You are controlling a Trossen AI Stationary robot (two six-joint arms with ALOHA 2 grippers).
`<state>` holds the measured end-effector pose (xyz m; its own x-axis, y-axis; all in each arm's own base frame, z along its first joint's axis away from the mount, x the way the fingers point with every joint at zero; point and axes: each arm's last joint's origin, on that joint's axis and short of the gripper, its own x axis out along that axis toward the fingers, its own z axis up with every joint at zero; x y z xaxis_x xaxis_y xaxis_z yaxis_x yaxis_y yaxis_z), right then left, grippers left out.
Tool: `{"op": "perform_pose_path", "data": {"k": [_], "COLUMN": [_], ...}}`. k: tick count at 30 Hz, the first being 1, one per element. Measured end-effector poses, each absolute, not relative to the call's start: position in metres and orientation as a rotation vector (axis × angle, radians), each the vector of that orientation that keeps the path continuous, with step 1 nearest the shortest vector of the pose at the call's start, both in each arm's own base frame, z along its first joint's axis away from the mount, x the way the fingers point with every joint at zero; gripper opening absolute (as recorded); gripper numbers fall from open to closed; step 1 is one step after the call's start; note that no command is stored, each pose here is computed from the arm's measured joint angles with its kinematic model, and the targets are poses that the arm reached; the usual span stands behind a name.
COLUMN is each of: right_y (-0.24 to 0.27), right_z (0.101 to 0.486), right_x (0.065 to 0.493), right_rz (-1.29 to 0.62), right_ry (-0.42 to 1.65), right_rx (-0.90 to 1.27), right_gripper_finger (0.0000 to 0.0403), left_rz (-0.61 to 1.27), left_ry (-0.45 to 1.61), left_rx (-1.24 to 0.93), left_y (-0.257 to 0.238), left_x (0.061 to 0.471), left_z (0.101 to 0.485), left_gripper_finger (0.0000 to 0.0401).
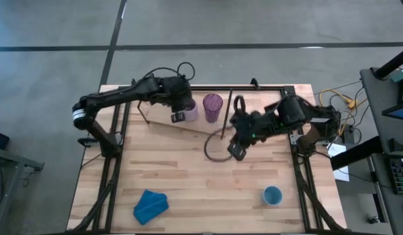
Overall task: Stack small to large cups/mugs on shelf
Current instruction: Put the blue cup on the shelf
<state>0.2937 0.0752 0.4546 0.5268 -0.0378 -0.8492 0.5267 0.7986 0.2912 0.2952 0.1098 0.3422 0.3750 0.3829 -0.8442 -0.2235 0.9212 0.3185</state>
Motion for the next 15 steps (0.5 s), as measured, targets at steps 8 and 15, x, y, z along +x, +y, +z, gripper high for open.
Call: {"op": "perform_pose_path", "data": {"k": [8,15], "right_y": [0.127,0.179], "right_z": [0.404,0.345], "right_x": [0.291,0.275], "right_rz": [-0.616,-1.014], "right_ry": [1.145,1.326], "right_rx": [0.943,1.318], "right_gripper_finger": [0.0054,0.0054], "left_rz": [0.372,0.348], "left_ry": [0.957,0.845], "left_rx": [0.102,0.081], "left_y": [0.068,0.048], "left_x": [0.268,0.244], "left_z": [0.38,0.403], "left_gripper_finger": [0.0086,0.0086]}}
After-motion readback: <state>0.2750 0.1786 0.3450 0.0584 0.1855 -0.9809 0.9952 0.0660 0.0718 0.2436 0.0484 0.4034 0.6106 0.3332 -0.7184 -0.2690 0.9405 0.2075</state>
